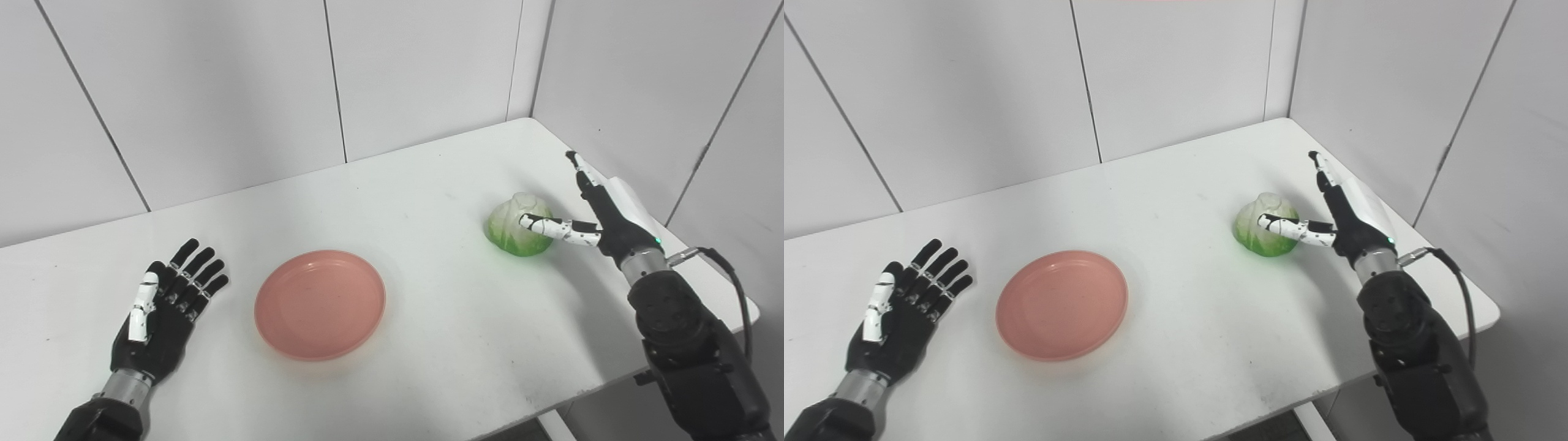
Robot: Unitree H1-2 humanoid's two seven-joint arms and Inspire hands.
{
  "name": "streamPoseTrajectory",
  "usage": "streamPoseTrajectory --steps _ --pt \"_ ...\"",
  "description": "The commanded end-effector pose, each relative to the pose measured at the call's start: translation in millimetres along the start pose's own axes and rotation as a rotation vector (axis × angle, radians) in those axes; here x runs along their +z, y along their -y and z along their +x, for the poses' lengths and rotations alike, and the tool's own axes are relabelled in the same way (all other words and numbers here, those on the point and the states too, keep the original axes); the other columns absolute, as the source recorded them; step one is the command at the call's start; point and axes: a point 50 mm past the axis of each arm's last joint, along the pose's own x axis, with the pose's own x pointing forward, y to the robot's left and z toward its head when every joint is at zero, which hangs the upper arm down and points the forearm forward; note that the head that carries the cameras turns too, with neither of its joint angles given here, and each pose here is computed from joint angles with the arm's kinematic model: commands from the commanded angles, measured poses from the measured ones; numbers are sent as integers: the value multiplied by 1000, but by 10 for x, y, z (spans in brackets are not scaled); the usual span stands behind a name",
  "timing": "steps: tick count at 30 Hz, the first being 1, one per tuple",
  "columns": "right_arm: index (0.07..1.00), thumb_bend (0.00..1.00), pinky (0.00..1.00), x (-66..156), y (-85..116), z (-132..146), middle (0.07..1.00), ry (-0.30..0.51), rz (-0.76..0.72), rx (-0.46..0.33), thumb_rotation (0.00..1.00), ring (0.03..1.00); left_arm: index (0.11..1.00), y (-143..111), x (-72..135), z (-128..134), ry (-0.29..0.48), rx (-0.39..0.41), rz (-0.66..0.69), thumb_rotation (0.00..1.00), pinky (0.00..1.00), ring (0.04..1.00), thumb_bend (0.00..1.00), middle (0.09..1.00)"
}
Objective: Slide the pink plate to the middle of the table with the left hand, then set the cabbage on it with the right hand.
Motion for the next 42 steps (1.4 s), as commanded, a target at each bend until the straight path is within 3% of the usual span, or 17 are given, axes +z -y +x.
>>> streamPoseTrajectory --steps 1,16,25,36,42 --pt "1000 1000 908 158 169 137 1000 96 -23 -61 605 1000 879 -164 -473 -434 -126 90 -62 826 860 869 462 882" --pt "1000 1000 886 60 61 308 1000 123 -100 -41 620 994 893 -130 -441 -463 -130 89 -68 806 889 883 470 895" --pt "1000 1000 943 81 13 400 1000 89 -102 16 581 1000 896 -117 -425 -483 -130 88 -63 823 880 879 457 896" --pt "1000 1000 870 97 -46 580 1000 41 -147 94 570 995 895 -95 -395 -513 -128 86 -48 847 867 880 453 898" --pt "1000 1000 744 86 -50 677 1000 1 -180 110 541 928 902 -72 -377 -521 -127 84 -54 828 881 888 461 905"
